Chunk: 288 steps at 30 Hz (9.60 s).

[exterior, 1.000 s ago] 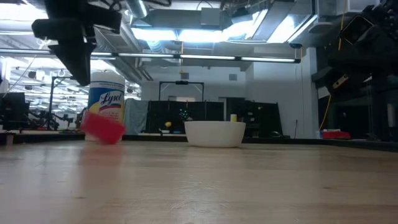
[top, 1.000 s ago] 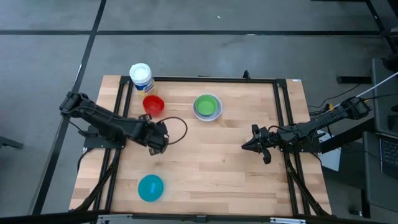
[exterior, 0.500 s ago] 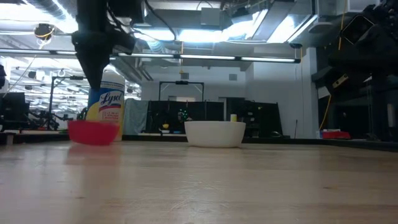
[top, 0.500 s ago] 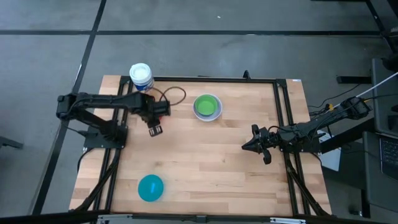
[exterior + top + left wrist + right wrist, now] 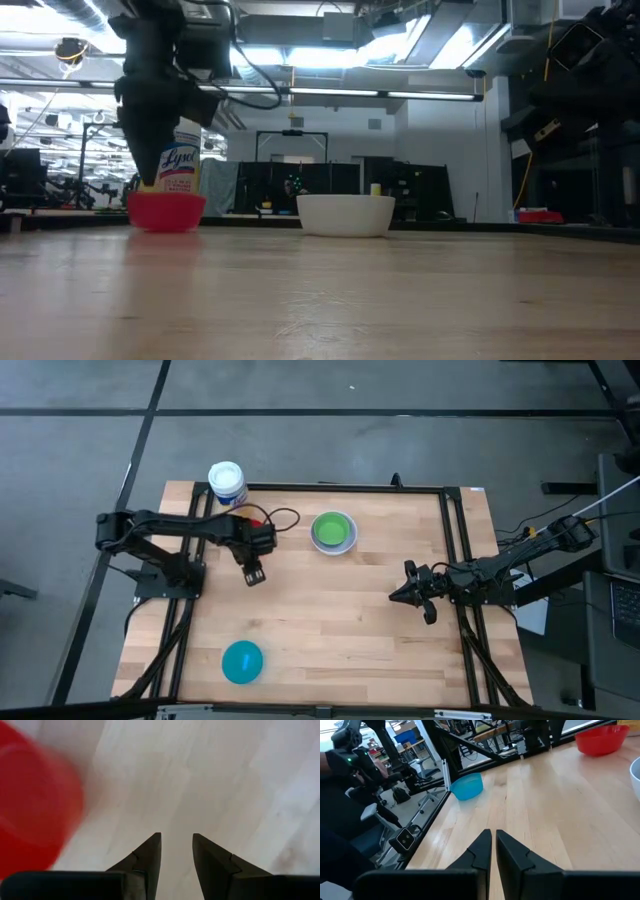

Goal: Nest bowls inside each other
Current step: Stack the red bowl on the green bowl, then stack the light blue bowl on the red bowl, then return to Home Position

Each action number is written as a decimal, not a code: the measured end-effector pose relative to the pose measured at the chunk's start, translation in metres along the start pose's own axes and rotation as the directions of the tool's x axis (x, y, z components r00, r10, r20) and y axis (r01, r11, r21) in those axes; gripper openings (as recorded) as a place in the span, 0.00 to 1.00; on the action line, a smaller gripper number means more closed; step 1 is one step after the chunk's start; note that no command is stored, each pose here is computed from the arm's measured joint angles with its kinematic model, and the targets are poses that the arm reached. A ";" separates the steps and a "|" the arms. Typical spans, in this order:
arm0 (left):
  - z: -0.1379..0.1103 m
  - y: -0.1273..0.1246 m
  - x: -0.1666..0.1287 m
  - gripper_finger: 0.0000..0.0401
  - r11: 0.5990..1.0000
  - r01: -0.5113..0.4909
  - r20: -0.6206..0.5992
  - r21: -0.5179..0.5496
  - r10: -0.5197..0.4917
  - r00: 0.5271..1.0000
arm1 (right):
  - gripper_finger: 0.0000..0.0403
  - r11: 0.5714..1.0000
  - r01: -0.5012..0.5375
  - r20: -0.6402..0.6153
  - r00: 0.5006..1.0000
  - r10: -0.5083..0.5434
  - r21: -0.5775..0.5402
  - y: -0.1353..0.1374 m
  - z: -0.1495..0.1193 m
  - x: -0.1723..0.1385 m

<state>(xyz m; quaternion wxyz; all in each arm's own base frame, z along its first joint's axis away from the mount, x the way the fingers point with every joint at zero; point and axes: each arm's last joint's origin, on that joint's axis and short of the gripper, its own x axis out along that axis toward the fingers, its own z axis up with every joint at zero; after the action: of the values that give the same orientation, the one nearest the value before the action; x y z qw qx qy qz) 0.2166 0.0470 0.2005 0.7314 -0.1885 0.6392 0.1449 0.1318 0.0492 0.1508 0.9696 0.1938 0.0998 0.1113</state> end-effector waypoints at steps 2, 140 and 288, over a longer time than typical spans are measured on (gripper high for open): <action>-0.001 0.000 0.003 0.27 1.000 -0.025 0.002 0.014 0.025 1.000 | 0.07 1.000 0.000 0.000 1.000 0.000 0.005 0.000 0.000 0.000; -0.090 -0.211 -0.034 0.08 0.952 -0.053 0.122 0.300 0.016 0.992 | 0.07 0.984 -0.046 -0.093 0.994 0.063 0.174 0.038 -0.031 -0.002; -0.099 0.114 0.010 0.01 0.973 0.028 0.968 0.230 -0.231 0.096 | 0.03 0.922 0.313 0.108 0.949 -0.296 -0.227 -0.037 0.031 -0.061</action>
<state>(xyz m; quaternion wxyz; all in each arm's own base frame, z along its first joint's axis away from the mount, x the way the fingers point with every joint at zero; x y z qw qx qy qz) 0.0791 0.1027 0.1696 0.9917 -0.0425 -0.0225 0.1193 0.0879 -0.0110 0.1732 0.9943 0.0606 0.0798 -0.0365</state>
